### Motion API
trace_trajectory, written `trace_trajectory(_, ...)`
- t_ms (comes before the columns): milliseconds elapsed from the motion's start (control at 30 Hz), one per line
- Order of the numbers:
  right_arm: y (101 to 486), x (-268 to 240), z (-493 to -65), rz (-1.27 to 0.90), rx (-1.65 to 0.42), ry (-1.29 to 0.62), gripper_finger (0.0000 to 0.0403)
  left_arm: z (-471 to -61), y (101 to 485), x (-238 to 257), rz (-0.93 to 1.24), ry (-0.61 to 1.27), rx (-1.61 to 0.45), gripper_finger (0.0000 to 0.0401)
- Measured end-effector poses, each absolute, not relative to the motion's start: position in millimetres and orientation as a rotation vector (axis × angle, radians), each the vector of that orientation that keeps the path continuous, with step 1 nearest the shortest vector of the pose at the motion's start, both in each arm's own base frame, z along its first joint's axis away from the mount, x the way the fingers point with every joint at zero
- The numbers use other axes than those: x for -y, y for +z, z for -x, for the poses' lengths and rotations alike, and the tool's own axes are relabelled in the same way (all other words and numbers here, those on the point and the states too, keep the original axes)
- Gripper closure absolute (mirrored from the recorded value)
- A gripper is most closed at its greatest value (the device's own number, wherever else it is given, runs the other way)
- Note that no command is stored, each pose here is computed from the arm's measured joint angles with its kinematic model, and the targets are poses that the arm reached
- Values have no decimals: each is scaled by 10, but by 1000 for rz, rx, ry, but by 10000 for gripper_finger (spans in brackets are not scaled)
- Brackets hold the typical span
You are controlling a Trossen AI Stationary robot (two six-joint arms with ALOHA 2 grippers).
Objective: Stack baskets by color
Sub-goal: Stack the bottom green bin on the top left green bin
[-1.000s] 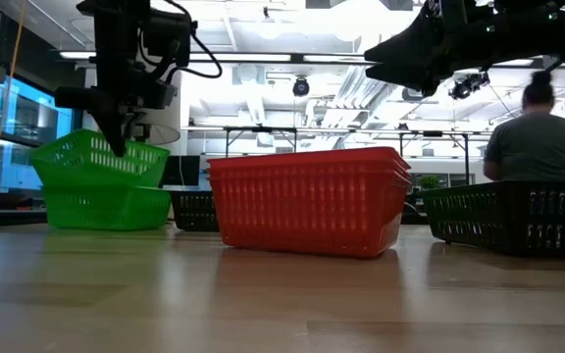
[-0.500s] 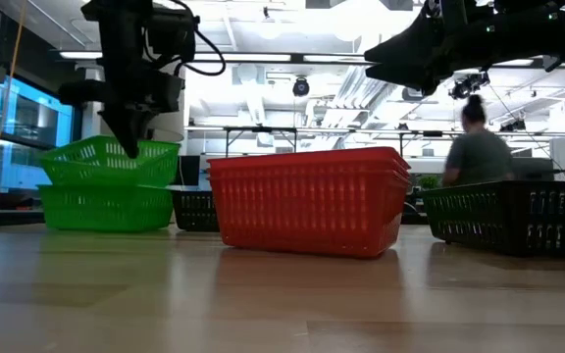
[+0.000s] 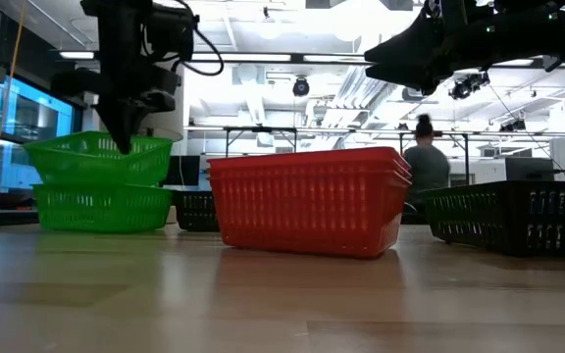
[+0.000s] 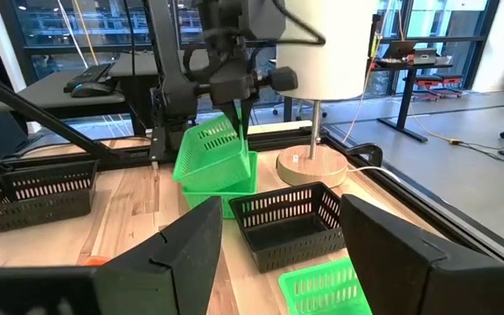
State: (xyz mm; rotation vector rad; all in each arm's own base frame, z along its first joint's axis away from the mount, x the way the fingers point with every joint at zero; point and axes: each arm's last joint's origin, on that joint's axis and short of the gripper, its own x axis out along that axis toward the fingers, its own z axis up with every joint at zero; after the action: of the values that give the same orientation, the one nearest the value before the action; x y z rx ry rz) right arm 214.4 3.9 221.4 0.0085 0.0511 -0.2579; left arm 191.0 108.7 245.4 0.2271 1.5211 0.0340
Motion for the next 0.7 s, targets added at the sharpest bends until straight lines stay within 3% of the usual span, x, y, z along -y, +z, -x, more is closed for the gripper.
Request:
trace_trajectory(300,2214,-39,-2144,-9,-51,-258,182,-1958,2804,-1073,-284,-40,-1472,401)
trace_trajectory(500,2214,-39,-2144,-8,-52,-258,182,-1925,2808,-1039,-272,-206,-1444,401)
trace_trajectory(700,2212,-39,-2144,-12,-53,-258,182,-1953,2785,-1169,-284,-199,-1390,401)
